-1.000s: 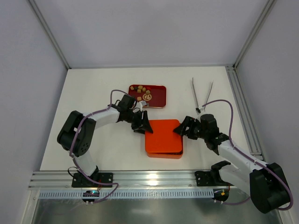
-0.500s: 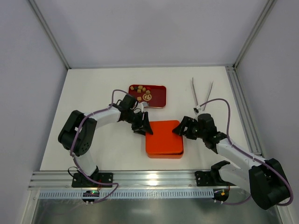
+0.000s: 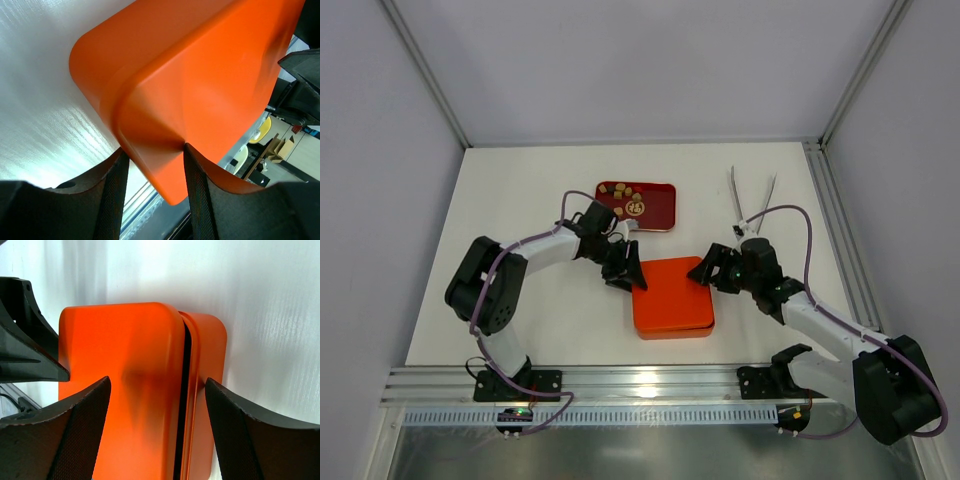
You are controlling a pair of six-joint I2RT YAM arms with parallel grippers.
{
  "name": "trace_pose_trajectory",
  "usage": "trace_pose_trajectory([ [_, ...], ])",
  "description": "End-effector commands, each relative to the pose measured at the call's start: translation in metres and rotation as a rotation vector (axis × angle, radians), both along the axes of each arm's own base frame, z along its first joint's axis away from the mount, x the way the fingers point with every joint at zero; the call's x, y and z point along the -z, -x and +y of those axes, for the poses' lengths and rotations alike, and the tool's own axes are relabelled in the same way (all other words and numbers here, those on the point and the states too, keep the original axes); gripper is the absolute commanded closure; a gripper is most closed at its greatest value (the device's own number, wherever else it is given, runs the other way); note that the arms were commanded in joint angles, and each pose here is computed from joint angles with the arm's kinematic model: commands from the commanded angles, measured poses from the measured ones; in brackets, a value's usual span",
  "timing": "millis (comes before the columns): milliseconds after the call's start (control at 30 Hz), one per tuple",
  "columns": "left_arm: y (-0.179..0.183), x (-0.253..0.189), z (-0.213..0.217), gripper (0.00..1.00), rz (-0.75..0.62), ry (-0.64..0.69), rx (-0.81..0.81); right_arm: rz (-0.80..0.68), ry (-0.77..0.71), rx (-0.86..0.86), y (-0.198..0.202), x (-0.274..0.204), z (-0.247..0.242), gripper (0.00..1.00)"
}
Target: Pack the chocolate
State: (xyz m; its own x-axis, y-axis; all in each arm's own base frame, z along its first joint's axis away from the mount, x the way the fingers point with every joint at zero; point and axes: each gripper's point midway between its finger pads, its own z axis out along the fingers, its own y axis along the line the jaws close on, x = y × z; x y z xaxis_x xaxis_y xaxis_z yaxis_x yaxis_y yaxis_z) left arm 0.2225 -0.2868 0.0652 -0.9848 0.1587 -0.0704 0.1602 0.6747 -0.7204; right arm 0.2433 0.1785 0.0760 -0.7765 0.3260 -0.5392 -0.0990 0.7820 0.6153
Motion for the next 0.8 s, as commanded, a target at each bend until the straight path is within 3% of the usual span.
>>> trace_pose_trajectory([
  [0,-0.007,-0.021,-0.017,0.54,-0.069,0.064,0.048,-0.098,-0.073,-0.058,-0.014,-0.038,0.022,0.23],
  [767,-0.004,-0.032,-0.023,0.54,-0.091,0.027,0.082,-0.108,-0.083,-0.073,-0.015,-0.044,0.031,0.23],
])
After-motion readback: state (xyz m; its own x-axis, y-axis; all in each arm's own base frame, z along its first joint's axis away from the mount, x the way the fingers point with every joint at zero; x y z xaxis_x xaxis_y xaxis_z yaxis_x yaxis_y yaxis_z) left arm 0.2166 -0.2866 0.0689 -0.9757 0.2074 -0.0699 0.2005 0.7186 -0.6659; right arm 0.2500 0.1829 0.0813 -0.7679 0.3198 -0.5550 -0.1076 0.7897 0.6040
